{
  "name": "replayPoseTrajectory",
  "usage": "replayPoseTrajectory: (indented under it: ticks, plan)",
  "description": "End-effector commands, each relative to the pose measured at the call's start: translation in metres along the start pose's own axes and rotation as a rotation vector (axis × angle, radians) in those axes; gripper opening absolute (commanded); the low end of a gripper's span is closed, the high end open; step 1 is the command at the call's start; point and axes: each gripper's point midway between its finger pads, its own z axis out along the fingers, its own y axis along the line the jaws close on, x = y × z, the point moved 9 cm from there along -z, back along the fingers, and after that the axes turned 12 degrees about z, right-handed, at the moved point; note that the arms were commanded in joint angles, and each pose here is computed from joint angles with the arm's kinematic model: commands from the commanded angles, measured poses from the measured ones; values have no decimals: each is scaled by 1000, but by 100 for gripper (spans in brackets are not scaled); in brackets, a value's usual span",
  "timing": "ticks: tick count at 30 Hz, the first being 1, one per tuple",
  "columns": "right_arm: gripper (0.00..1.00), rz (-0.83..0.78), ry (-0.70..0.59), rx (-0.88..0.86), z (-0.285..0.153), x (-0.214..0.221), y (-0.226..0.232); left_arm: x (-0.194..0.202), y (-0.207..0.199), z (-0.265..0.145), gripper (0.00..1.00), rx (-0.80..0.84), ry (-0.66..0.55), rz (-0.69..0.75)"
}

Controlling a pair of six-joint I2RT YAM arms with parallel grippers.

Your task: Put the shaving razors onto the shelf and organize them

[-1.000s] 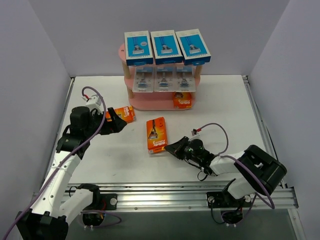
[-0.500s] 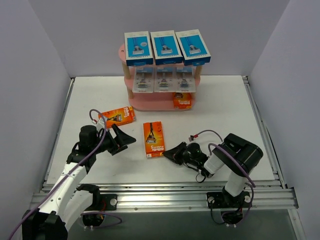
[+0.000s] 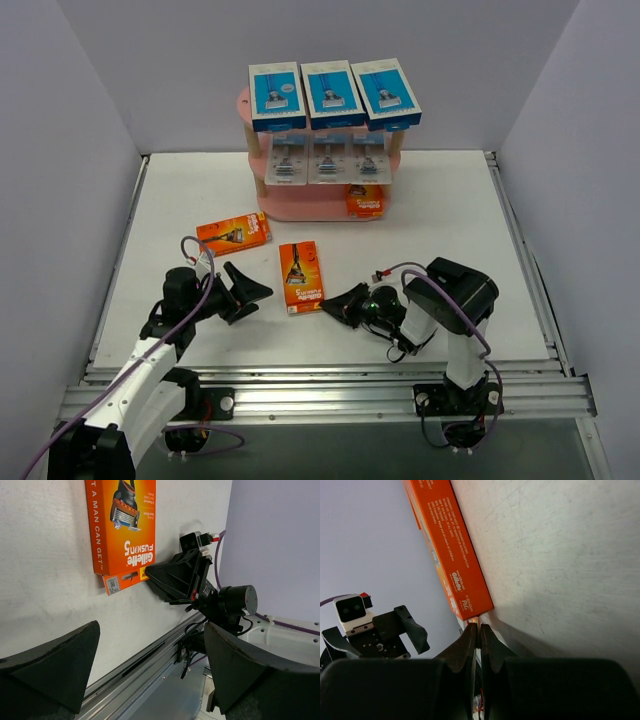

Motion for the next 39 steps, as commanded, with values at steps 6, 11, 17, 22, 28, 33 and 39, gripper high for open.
replayPoseTrajectory:
  ticks: [6,11,17,22,28,33,39]
  plan:
    - [0,-96,133,-409,-15,25,66,-3,-4,2,94,59,-36,50]
    - [0,-152,149,-434,-16,37,88,4,1,4,94,60,-21,38]
    - [0,-215,147,-411,-12,52,109,4,0,4,94,70,-24,39]
    - [0,-210,128,-385,-11,47,99,5,-1,2,94,73,-23,41]
    - [0,-169,196,-470,-11,52,99,9,3,4,94,84,-28,7]
    - [0,-153,194,-458,-8,51,93,12,5,5,94,82,-13,2]
    - [0,-120,184,-431,-4,43,73,14,6,4,94,80,-12,3]
